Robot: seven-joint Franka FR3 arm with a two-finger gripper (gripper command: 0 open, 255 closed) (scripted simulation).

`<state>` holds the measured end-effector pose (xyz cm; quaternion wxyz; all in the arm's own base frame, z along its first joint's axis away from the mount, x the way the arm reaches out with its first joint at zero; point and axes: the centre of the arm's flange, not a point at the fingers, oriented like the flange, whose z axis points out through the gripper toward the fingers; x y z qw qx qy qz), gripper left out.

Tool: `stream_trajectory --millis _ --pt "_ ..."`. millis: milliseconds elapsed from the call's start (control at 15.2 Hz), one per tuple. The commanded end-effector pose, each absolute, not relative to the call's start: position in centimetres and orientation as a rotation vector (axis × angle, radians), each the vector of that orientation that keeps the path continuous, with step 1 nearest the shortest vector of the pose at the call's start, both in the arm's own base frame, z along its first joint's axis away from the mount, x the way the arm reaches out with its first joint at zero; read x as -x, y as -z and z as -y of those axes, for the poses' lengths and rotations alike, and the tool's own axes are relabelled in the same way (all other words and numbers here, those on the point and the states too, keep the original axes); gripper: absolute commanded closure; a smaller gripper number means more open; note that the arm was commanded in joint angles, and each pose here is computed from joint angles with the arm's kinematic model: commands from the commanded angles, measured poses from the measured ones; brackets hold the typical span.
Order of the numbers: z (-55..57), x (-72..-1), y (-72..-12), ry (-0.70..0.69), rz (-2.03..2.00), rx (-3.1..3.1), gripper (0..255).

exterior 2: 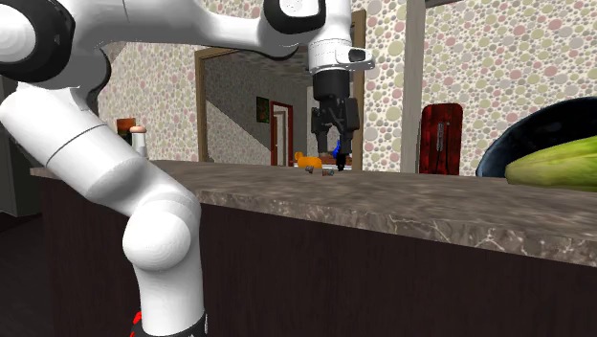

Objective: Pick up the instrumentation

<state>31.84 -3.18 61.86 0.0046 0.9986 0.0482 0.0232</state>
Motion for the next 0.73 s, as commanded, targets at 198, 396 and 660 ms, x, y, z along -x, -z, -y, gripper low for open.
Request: stream_trajectory --millis 198,396,660 --pt "-0.4 -33.7 -61.5 -0.056 -0.175 -3.123 0" --pt "-4.1 -35.5 -61.1 -0.039 -0.2 -3.118 0" --pt "-9.0 -37.8 -60.6 -0.017 -0.232 -3.11 0"
